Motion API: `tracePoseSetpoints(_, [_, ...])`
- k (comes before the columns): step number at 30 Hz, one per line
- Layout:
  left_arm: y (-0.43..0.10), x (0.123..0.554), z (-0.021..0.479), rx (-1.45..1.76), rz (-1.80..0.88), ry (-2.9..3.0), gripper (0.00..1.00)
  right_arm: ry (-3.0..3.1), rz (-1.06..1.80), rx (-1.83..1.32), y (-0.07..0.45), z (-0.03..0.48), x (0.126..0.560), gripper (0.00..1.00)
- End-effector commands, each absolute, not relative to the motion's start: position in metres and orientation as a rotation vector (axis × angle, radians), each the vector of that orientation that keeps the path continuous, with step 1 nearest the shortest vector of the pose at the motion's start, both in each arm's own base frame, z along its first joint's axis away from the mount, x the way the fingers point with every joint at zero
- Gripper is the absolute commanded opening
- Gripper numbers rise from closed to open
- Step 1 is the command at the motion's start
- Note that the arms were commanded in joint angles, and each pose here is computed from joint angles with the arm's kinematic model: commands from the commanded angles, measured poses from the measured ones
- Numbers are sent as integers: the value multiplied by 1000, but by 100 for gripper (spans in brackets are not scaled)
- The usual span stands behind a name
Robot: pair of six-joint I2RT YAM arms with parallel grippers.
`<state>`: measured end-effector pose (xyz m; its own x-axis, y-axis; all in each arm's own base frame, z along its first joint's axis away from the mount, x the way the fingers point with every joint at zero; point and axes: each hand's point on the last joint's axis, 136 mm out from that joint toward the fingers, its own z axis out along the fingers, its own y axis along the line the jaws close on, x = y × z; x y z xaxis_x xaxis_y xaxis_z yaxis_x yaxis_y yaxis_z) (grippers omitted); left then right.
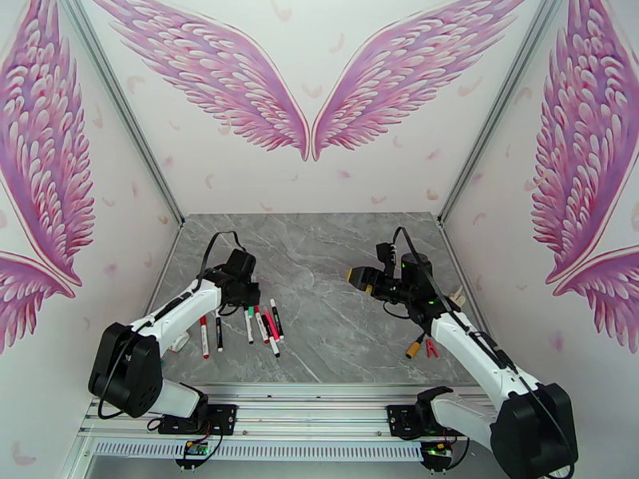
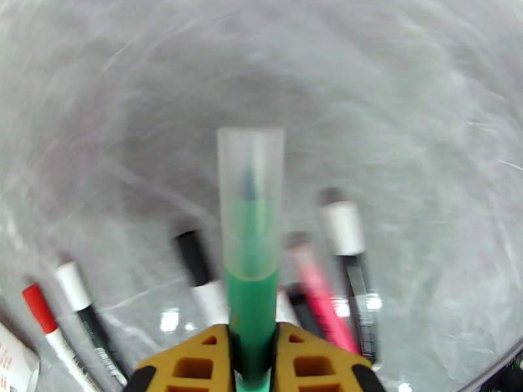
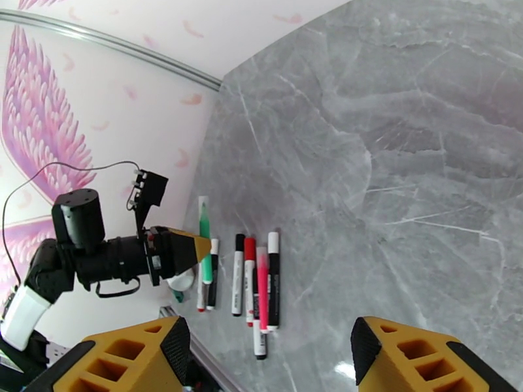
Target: Open the pen caps
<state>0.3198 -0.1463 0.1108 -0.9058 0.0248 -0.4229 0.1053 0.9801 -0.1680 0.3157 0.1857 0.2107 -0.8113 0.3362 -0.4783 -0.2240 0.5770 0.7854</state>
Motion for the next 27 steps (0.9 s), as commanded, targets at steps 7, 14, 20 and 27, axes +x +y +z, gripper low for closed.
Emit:
tracePoseSetpoints(7, [-256, 322, 159, 451, -559, 2497, 15, 2202, 1284, 66, 221, 226, 332, 62])
tracePoseSetpoints(14, [-312, 306, 172, 599, -703, 2417, 15, 2265, 1291, 36, 236, 217, 337, 58])
tracePoseSetpoints(20, [-335, 292, 181, 697, -829, 2372, 15, 2296, 1293, 5, 242, 215, 333, 56])
tracePoseSetpoints(27, [-339, 283, 183, 763, -879, 2321, 15, 2349, 1242, -30, 240, 212, 326, 55])
